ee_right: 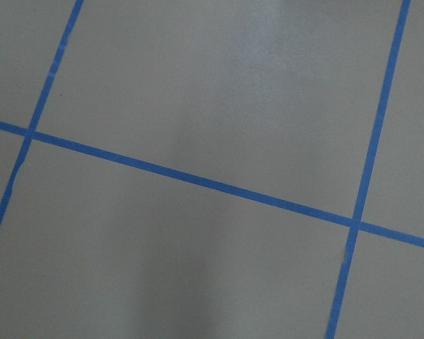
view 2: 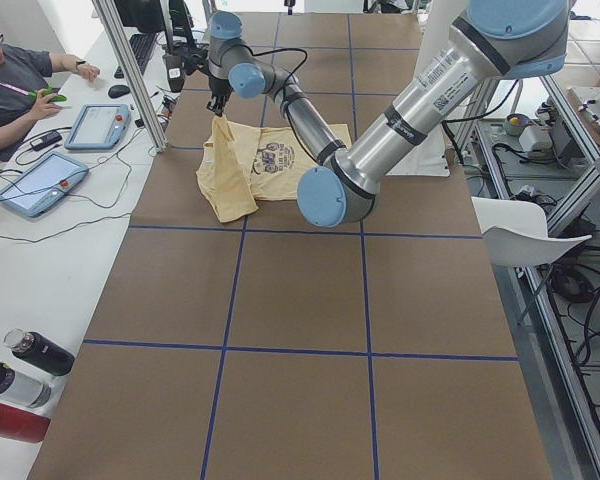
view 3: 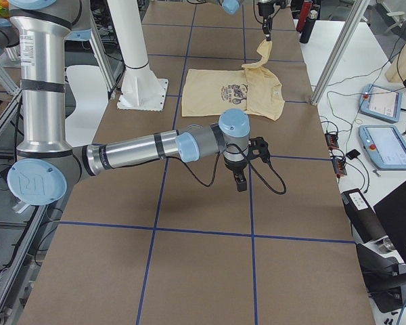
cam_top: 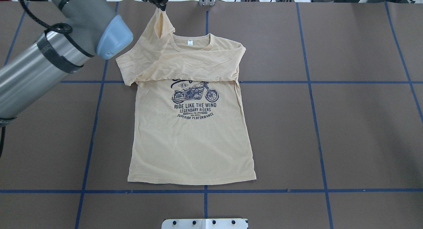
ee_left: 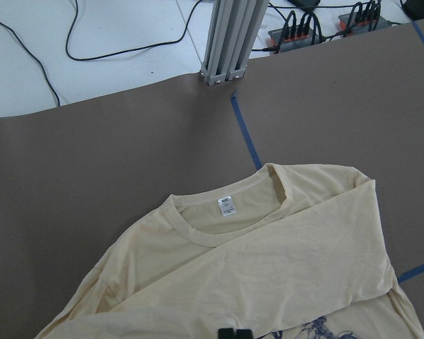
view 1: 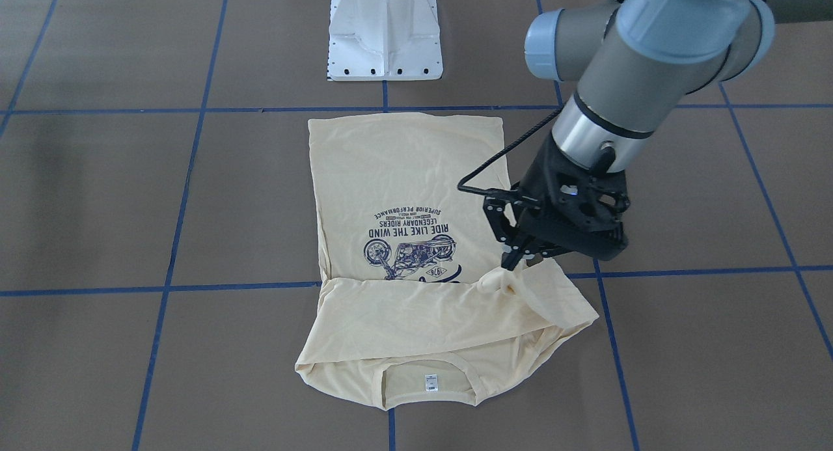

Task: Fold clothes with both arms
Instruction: 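Fold the held sleeve with the left gripper across the shirt toward the collar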

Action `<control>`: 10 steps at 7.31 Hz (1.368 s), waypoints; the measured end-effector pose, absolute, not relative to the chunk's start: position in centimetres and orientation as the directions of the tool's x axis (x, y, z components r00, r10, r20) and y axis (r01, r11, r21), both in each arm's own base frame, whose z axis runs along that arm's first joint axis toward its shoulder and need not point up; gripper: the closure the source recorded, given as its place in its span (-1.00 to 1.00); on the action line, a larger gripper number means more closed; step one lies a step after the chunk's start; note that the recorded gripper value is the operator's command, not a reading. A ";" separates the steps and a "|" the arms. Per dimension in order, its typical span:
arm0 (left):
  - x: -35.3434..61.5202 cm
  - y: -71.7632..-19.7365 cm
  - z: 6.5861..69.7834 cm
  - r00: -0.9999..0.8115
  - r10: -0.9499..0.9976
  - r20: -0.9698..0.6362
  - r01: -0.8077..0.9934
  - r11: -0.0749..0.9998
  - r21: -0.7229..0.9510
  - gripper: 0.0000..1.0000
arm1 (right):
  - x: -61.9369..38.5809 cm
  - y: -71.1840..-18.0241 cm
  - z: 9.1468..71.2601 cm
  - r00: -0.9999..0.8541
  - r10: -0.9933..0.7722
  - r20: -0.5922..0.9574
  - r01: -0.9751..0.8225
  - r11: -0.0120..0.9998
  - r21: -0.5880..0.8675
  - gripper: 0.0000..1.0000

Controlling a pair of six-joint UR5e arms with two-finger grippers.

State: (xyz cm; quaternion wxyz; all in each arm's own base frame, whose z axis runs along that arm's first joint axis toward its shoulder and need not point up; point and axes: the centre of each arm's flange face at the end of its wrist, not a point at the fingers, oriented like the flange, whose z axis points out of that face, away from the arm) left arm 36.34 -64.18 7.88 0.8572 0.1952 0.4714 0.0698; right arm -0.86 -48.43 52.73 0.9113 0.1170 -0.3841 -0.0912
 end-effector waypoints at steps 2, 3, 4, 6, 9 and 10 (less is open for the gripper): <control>44.7 -63.1 3.3 0.548 0.241 -0.801 0.085 0.936 0.340 1.00 | -0.8 -48.2 52.9 0.689 -0.254 0.679 0.077 0.957 0.279 -1.00; 48.6 -62.4 2.2 0.542 0.210 -0.813 0.101 0.945 0.312 1.00 | -0.8 -48.2 53.0 0.689 -0.254 0.679 0.077 0.957 0.279 -1.00; 52.3 -61.9 1.7 0.531 0.181 -0.828 0.122 0.950 0.286 1.00 | -0.8 -48.2 53.0 0.689 -0.254 0.679 0.077 0.957 0.279 -1.00; 58.6 -61.3 0.8 0.501 0.127 -0.856 0.178 0.953 0.246 1.00 | -0.8 -48.2 53.0 0.689 -0.253 0.679 0.077 0.957 0.279 -1.00; 62.5 -61.2 1.4 0.464 0.098 -0.880 0.254 0.937 0.238 -0.99 | -0.8 -48.2 52.9 0.689 -0.254 0.679 0.077 0.957 0.280 -1.00; 62.6 -61.4 1.7 0.460 0.090 -0.883 0.269 0.934 0.236 -1.00 | -0.8 -48.2 52.8 0.688 -0.255 0.679 0.076 0.957 0.282 -1.00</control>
